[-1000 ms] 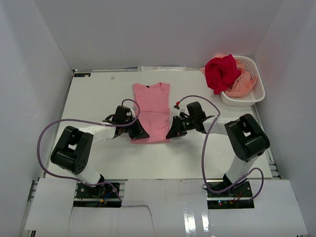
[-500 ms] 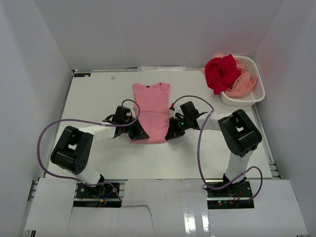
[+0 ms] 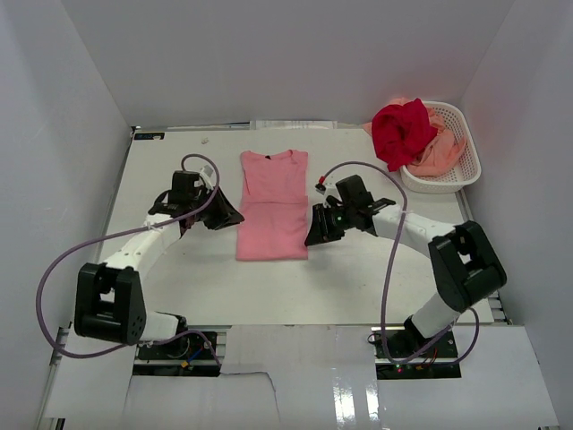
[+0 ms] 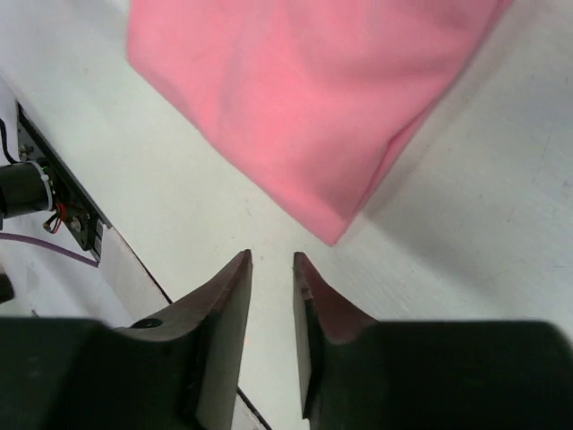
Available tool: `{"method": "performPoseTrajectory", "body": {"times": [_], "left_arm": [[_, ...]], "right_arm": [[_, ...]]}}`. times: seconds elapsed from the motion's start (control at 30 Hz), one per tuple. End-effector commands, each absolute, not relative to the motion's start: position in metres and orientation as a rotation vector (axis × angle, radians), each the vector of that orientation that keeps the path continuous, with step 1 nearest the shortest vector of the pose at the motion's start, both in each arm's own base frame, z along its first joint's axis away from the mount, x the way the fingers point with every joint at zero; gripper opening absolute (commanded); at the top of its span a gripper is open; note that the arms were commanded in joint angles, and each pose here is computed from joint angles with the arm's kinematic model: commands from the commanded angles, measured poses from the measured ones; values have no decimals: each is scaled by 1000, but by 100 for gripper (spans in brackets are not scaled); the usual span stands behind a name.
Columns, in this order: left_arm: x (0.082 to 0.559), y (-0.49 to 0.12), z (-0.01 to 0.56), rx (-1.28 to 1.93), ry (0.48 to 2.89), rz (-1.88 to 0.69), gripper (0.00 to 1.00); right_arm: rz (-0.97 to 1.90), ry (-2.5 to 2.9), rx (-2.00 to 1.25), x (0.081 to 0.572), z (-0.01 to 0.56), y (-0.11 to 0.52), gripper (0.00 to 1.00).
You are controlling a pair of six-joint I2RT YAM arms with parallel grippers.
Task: Fold and stack the t-shirts
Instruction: Fold the folded rectangular tshirt in 1/3 of the way, then grab one side of the 2/3 rectangular tshirt with both arms
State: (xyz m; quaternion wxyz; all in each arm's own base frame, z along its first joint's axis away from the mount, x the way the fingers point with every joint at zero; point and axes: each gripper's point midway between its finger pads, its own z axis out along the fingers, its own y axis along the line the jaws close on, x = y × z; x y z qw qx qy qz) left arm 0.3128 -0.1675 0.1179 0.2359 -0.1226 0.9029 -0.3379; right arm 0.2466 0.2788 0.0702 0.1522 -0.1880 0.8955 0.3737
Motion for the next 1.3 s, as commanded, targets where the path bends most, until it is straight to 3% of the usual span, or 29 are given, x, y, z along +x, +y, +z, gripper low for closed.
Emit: {"method": "performPoseTrajectory", "body": {"times": [0.0,0.07,0.13,0.2,0.27,0.4,0.97,1.27], "left_arm": [[300,-151,141,-287,2454,-839,36],[291,-144,144,-298,2446,-804,46],[282,-138,135,-341,2466,-779,50],[270,-133,117,-421,2508,-778,76],[263,-135,107,-499,2533,-840,91],[253,-139,86,-595,2566,-1001,97],[247,-132,47,-949,2493,-992,94],[248,-128,36,-1062,2437,-972,92]], "right_arm": [[1082,2479,-537,243,105,276,34],[1104,2519,-484,229,97,270,37],[1187,2499,-446,219,101,273,44],[1261,2537,-426,199,89,270,56],[1297,2558,-375,191,78,269,62],[1350,2558,-283,186,70,270,82],[1358,2566,107,211,40,291,72],[1141,2582,135,229,21,298,72]]}}
